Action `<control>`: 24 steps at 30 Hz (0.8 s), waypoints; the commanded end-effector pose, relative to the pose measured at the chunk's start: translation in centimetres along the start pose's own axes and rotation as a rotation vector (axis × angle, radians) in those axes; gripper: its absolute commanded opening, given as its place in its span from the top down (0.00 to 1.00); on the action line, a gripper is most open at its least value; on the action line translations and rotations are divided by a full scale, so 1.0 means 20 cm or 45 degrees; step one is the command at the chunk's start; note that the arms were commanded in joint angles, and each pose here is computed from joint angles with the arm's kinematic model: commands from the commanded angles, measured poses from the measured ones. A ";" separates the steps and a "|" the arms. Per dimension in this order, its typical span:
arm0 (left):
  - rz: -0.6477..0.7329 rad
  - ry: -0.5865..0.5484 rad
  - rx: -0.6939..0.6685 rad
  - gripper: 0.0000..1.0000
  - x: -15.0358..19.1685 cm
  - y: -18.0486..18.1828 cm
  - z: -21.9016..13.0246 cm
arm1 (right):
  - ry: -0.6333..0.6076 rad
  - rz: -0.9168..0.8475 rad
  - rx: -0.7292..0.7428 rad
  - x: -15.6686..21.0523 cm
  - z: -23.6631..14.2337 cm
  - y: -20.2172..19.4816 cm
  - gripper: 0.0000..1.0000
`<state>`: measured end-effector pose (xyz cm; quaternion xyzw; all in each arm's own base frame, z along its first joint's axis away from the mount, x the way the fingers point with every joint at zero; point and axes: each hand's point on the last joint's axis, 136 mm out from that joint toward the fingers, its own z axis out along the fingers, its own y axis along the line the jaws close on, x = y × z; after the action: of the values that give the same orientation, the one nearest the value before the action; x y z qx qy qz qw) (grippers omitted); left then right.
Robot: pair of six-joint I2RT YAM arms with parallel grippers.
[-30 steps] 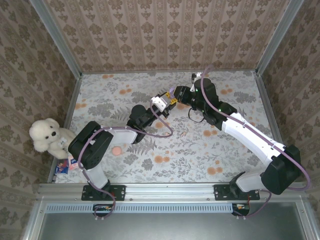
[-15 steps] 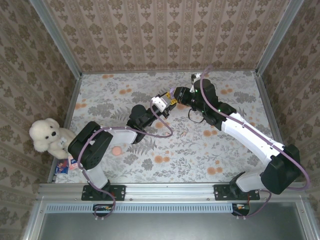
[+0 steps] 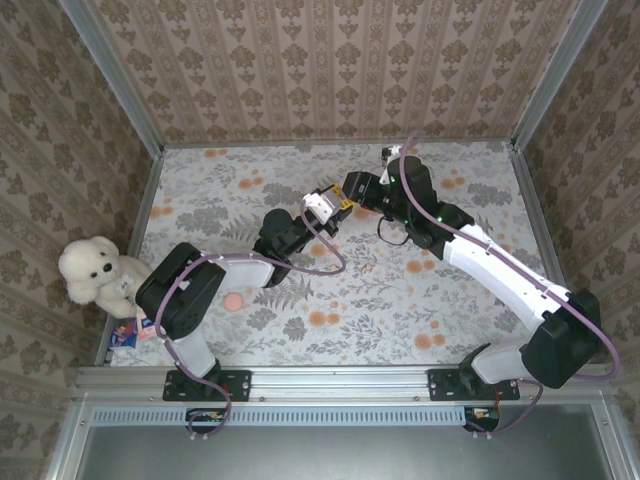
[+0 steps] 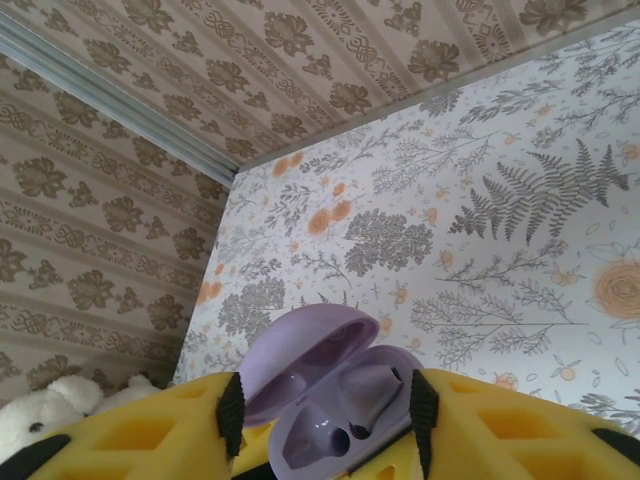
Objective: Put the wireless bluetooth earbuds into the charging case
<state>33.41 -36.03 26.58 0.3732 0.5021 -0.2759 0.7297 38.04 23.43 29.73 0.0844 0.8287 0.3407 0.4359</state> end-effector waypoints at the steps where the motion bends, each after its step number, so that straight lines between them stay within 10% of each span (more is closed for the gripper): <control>1: 0.016 -0.143 -0.030 1.00 -0.20 0.05 0.01 | -0.066 -0.014 -0.010 -0.11 -0.11 0.04 0.45; 11: -0.011 -0.123 -0.115 1.00 -0.19 0.18 -0.08 | -0.063 -0.036 0.055 -0.12 -0.22 -0.04 0.39; 24: 0.004 -0.071 -0.376 1.00 -0.19 0.51 -0.43 | 0.467 -0.035 0.250 0.55 0.09 -0.31 0.43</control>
<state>35.91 -24.98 29.53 0.2852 0.5259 -0.2110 0.7730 35.40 22.23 20.87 0.0685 0.9033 0.2655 0.3300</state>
